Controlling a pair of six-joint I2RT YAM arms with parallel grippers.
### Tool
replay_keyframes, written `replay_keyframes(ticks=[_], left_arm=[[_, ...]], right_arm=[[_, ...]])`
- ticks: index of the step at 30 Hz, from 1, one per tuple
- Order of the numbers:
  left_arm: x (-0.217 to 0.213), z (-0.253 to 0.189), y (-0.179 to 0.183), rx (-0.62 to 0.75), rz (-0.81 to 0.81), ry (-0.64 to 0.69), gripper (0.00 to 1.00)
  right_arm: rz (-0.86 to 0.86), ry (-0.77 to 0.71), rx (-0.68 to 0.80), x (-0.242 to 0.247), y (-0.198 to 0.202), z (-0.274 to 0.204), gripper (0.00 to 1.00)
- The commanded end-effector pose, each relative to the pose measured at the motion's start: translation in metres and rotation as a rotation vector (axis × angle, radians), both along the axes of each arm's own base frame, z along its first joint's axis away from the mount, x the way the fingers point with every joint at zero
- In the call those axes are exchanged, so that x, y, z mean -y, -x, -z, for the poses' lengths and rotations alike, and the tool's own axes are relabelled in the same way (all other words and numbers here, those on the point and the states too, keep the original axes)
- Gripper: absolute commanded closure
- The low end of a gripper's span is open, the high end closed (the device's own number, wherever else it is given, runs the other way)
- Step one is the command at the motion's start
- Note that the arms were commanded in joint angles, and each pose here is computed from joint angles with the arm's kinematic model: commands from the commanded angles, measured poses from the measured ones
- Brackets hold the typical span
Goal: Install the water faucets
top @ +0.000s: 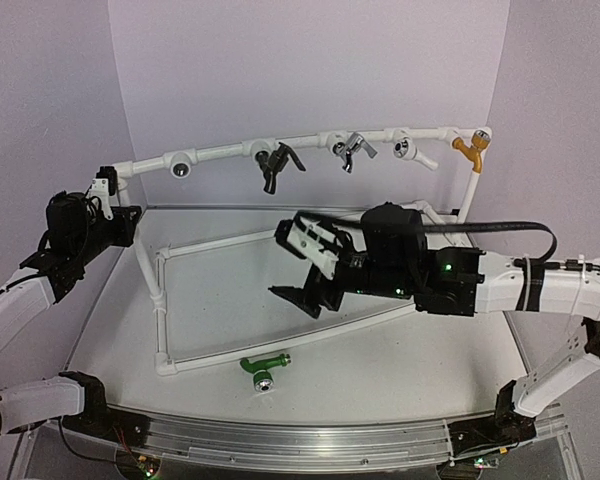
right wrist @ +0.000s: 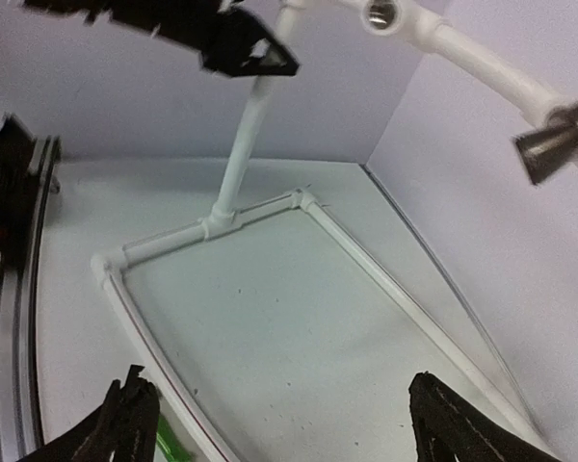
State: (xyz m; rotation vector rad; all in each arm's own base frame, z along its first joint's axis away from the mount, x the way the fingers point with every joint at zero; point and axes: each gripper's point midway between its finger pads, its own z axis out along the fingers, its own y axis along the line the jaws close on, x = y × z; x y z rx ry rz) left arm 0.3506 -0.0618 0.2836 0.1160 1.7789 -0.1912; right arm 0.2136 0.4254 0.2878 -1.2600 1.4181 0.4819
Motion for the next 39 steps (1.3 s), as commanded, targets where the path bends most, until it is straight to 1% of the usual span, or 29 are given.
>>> replay_keyframes(ticks=[1,5,7,10,13,16,18,22,27,32,36,39], left_arm=[[-0.003,0.000,0.004,-0.046,-0.017,0.067,1.00],[-0.004,-0.001,0.004,-0.045,-0.017,0.065,1.00],[-0.005,0.000,0.004,-0.045,-0.022,0.062,1.00],[-0.005,0.001,0.005,-0.046,-0.027,0.061,1.00],[-0.005,0.000,0.005,-0.047,-0.023,0.062,1.00],[-0.004,0.000,0.004,-0.047,-0.017,0.064,1.00],[-0.004,-0.001,0.005,-0.044,-0.018,0.065,1.00],[-0.005,-0.002,0.007,-0.036,-0.023,0.064,1.00],[-0.005,-0.003,0.008,-0.034,-0.021,0.064,1.00],[-0.006,-0.002,0.008,-0.035,-0.025,0.063,1.00],[-0.004,-0.003,0.008,-0.035,-0.017,0.065,1.00],[-0.004,-0.003,0.008,-0.035,-0.019,0.063,1.00]], right_arm=[[-0.180,0.283,0.474,0.016,0.022,-0.029,0.06],[-0.182,0.469,0.774,0.018,0.009,-0.045,0.04],[-0.167,0.555,0.900,0.017,-0.001,-0.055,0.04],[-0.124,0.642,1.068,0.011,-0.016,-0.077,0.03],[-0.103,0.725,1.188,0.002,-0.028,-0.090,0.03],[-0.102,0.777,1.274,-0.011,-0.037,-0.099,0.03],[-0.096,0.828,1.306,-0.016,-0.048,-0.099,0.03],[-0.016,0.946,1.362,-0.019,-0.086,-0.104,0.04],[0.049,1.009,1.393,-0.022,-0.119,-0.106,0.06],[0.131,1.037,1.407,-0.027,-0.136,-0.119,0.19],[0.176,1.048,1.377,-0.027,-0.145,-0.120,0.32],[0.210,1.058,1.329,-0.026,-0.152,-0.111,0.34]])
